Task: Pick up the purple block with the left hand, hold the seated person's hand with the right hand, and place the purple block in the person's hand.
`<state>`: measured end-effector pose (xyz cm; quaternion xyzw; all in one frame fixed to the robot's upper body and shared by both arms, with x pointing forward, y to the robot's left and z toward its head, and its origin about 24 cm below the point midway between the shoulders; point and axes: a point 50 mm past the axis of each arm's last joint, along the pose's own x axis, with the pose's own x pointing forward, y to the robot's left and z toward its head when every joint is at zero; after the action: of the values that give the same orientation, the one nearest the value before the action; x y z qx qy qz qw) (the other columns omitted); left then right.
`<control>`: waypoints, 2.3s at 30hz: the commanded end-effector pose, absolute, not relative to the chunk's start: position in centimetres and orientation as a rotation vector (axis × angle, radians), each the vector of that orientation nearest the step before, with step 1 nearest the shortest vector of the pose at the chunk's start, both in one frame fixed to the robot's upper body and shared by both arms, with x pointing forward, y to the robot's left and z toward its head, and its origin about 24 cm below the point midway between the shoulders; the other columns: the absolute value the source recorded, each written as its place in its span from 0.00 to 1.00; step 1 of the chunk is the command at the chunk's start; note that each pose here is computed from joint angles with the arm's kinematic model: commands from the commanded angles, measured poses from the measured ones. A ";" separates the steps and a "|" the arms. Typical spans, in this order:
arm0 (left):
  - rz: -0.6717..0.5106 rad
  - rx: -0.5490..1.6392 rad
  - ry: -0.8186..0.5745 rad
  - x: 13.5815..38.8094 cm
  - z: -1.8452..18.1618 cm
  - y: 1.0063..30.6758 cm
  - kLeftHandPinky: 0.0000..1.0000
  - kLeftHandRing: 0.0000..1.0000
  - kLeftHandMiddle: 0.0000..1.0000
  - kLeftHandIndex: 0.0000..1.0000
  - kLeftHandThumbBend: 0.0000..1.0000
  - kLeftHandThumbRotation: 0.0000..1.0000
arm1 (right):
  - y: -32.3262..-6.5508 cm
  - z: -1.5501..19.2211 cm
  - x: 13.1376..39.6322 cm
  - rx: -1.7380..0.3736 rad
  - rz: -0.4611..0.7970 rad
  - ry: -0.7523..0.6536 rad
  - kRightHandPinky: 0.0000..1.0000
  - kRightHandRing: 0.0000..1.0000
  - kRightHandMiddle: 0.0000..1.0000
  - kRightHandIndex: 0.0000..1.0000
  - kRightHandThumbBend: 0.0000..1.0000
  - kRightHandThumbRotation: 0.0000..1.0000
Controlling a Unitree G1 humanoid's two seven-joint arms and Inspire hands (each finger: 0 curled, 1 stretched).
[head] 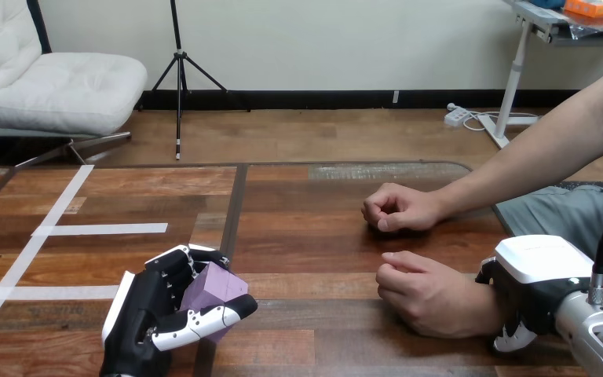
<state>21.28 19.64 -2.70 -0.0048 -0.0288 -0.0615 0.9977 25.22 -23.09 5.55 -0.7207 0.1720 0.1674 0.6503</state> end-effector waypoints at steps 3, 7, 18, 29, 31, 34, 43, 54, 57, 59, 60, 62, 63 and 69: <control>-0.138 0.011 -0.168 22.8 -0.5 19.5 0.33 0.39 0.46 0.47 0.93 0.12 | -24.1 4.6 24.9 -1.665 0.401 0.442 0.68 0.71 0.76 0.74 0.63 0.00; -0.139 0.003 -0.167 22.8 -0.5 19.5 0.33 0.39 0.46 0.47 0.93 0.11 | -24.2 4.6 24.9 -1.661 0.400 0.447 0.69 0.72 0.76 0.74 0.63 0.00; -0.142 0.009 -0.173 22.8 -0.5 19.5 0.33 0.39 0.46 0.48 0.92 0.11 | -24.2 4.5 25.1 -1.645 0.386 0.467 0.59 0.68 0.74 0.74 0.61 0.00; -0.138 0.009 -0.174 22.8 -0.5 19.5 0.33 0.39 0.46 0.48 0.92 0.11 | -24.3 4.4 25.2 -1.642 0.382 0.464 0.46 0.60 0.69 0.72 0.59 0.00; -0.139 0.007 -0.175 22.8 -0.5 19.5 0.33 0.39 0.46 0.48 0.92 0.11 | -24.3 4.4 25.2 -1.628 0.384 0.479 0.45 0.59 0.69 0.71 0.59 0.00; -0.139 0.003 -0.175 22.8 -0.5 19.5 0.33 0.39 0.46 0.48 0.92 0.11 | -24.3 4.3 25.3 -1.624 0.386 0.490 0.42 0.57 0.68 0.72 0.60 0.00; -0.140 0.008 -0.178 22.7 -0.5 19.5 0.33 0.39 0.46 0.48 0.92 0.11 | -24.4 4.1 25.4 -1.615 0.388 0.496 0.35 0.49 0.60 0.71 0.64 0.00; -0.137 0.006 -0.175 22.8 -0.5 19.6 0.33 0.39 0.46 0.48 0.92 0.12 | -24.4 3.8 25.7 -1.629 0.403 0.523 0.35 0.46 0.56 0.70 0.66 0.00; -0.137 0.006 -0.175 22.8 -0.5 19.6 0.33 0.39 0.46 0.48 0.92 0.12 | -24.5 3.7 25.7 -1.629 0.404 0.523 0.36 0.46 0.56 0.69 0.66 0.00; -0.137 0.005 -0.174 22.8 -0.5 19.6 0.34 0.39 0.46 0.48 0.92 0.11 | -24.5 3.7 25.8 -1.627 0.404 0.522 0.37 0.47 0.57 0.69 0.67 0.00; -0.137 0.003 -0.173 22.8 -0.5 19.6 0.34 0.39 0.46 0.48 0.92 0.11 | -24.5 3.7 25.8 -1.627 0.404 0.515 0.37 0.48 0.57 0.69 0.67 0.00; -0.137 0.001 -0.172 22.8 -0.5 19.6 0.34 0.39 0.46 0.48 0.92 0.11 | -24.5 3.7 25.8 -1.628 0.403 0.507 0.38 0.48 0.58 0.68 0.67 0.00; -0.138 -0.002 -0.170 22.8 -0.5 19.5 0.33 0.39 0.46 0.48 0.92 0.11 | -24.5 3.7 25.8 -1.625 0.400 0.504 0.38 0.49 0.58 0.68 0.67 0.00; -0.145 0.004 -0.173 22.9 -0.3 19.3 0.33 0.39 0.46 0.47 0.92 0.11 | -24.6 3.7 25.9 -1.611 0.391 0.510 0.42 0.52 0.60 0.66 0.67 0.00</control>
<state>21.29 19.65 -2.64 -0.0067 -0.0306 -0.0641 0.9975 26.17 -23.60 5.03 -0.7152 0.1849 0.1631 0.6540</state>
